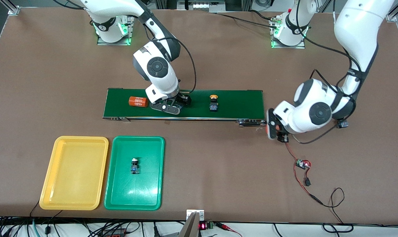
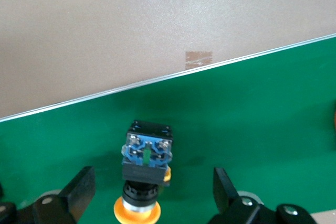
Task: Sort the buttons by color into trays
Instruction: 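Grasp the orange-cap button with the right gripper while the left gripper places cylinder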
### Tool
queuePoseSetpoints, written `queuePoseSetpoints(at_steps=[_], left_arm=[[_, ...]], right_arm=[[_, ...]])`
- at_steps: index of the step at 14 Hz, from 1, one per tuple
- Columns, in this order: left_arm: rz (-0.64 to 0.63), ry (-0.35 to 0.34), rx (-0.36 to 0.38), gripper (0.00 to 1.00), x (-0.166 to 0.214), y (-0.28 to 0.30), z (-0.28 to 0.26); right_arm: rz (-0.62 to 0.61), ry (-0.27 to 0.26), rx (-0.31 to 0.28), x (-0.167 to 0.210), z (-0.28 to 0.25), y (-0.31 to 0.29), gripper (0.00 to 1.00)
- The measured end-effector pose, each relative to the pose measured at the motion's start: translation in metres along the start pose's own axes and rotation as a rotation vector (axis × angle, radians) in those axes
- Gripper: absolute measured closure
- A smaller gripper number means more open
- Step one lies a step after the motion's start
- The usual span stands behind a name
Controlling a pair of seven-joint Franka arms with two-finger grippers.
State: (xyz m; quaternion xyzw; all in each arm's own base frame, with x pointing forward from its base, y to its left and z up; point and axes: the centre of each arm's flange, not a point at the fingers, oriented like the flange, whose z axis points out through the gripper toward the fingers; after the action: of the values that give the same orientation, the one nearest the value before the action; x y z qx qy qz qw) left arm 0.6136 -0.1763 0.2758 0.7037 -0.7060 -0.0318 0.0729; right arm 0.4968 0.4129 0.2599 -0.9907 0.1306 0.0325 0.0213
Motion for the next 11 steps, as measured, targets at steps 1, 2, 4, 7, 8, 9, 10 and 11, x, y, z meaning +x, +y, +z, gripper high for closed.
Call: queuePoseSetpoints(at_steps=[1, 2, 4, 7, 8, 9, 10, 11], left_arm=[[0.027, -0.003, -0.002, 0.5, 0.015, 0.009, -0.01], [0.053, -0.005, -0.001, 0.5, 0.03, 0.017, -0.017], [0.11, -0.001, -0.011, 0.5, 0.058, 0.035, -0.019], [0.233, -0.023, -0.024, 0.5, 0.11, 0.072, -0.011], [0.261, -0.035, -0.035, 0.5, 0.12, 0.084, -0.006], [0.28, -0.048, -0.05, 0.5, 0.125, 0.095, 0.002], [0.292, -0.059, -0.061, 0.5, 0.126, 0.102, 0.011], [0.304, -0.071, -0.065, 0.5, 0.125, 0.107, 0.019]], right_arm=[[0.001, -0.005, -0.004, 0.001, 0.005, -0.001, 0.03], [0.001, -0.009, -0.007, 0.001, 0.009, -0.001, 0.12], [0.0, -0.015, -0.012, 0.002, 0.015, -0.001, 0.16], [-0.003, -0.015, -0.011, 0.002, 0.015, -0.001, 0.5], [-0.002, -0.014, -0.011, 0.004, 0.014, -0.001, 0.59], [0.0, -0.014, -0.011, 0.006, 0.013, 0.0, 0.6], [-0.003, -0.012, -0.011, 0.009, 0.011, 0.001, 0.6], [-0.015, -0.009, -0.013, 0.015, 0.007, 0.004, 0.6]])
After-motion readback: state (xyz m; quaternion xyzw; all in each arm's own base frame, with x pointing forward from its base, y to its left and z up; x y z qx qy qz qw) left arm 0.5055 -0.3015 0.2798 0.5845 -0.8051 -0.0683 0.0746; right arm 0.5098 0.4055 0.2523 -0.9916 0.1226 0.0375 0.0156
